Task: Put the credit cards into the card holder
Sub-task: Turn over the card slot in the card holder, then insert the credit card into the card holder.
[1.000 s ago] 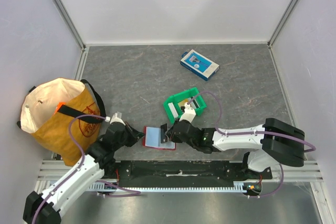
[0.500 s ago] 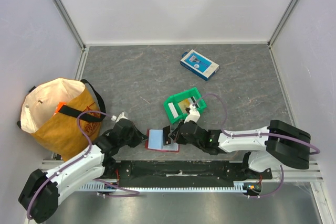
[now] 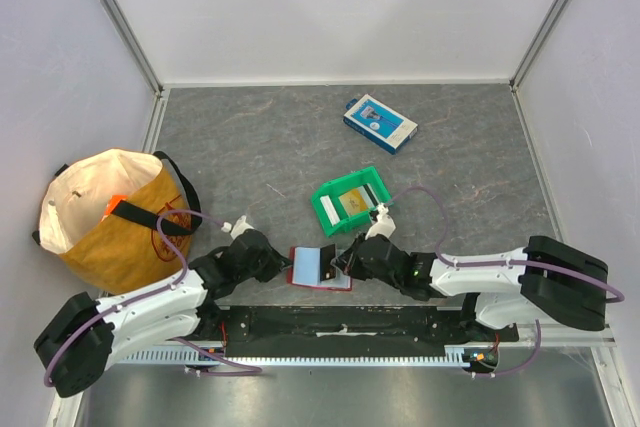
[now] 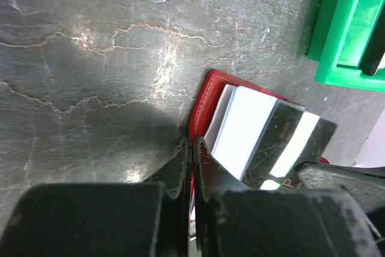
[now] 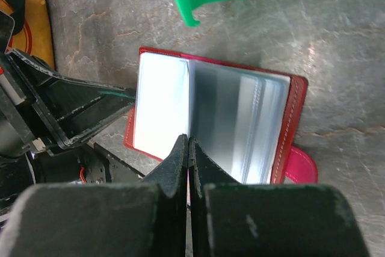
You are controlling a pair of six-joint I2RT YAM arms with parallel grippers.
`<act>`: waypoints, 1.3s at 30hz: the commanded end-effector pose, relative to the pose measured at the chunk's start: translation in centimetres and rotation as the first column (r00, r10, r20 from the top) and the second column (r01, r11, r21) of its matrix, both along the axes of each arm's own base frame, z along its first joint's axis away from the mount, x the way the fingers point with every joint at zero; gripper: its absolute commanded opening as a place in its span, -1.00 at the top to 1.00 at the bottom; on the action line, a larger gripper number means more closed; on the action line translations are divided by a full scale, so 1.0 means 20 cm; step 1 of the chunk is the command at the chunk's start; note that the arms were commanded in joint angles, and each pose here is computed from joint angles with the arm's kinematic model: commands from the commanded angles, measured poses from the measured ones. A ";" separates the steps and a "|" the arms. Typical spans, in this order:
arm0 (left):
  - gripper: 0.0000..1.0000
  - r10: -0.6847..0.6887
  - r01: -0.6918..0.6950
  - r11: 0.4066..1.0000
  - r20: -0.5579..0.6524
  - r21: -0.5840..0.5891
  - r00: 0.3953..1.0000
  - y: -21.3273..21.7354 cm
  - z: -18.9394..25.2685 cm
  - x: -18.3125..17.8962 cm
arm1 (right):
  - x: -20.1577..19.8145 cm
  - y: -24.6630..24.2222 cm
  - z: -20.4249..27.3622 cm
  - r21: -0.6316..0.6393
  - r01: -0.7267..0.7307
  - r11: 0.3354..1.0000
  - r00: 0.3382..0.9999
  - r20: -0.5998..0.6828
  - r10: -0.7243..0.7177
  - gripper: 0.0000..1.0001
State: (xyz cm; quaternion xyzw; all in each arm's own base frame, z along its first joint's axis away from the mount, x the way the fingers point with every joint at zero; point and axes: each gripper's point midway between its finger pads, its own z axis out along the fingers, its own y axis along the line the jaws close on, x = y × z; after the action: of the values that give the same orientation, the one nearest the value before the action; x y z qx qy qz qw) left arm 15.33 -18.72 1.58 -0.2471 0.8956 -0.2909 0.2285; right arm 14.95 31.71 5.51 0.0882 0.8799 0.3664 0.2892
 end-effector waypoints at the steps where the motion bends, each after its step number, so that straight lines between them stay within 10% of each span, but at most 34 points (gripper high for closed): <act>1: 0.96 0.082 -0.082 0.997 -0.028 0.000 0.996 0.03 -0.07 -0.01 | -0.03 -0.02 -0.01 0.075 0.034 0.997 0.998 -0.051 -0.031 1.00; 39: 0.96 0.084 -0.085 0.996 -0.047 0.000 0.995 0.04 -0.12 -0.05 | 0.00 -0.01 0.02 0.162 0.045 0.986 0.999 -0.006 -0.044 1.00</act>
State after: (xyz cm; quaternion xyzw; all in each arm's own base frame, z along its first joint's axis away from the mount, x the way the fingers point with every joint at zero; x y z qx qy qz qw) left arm 15.41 -19.74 1.52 -0.2778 0.8756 -0.3231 0.2276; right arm 14.43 30.53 4.14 0.1318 0.8607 0.4051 0.2787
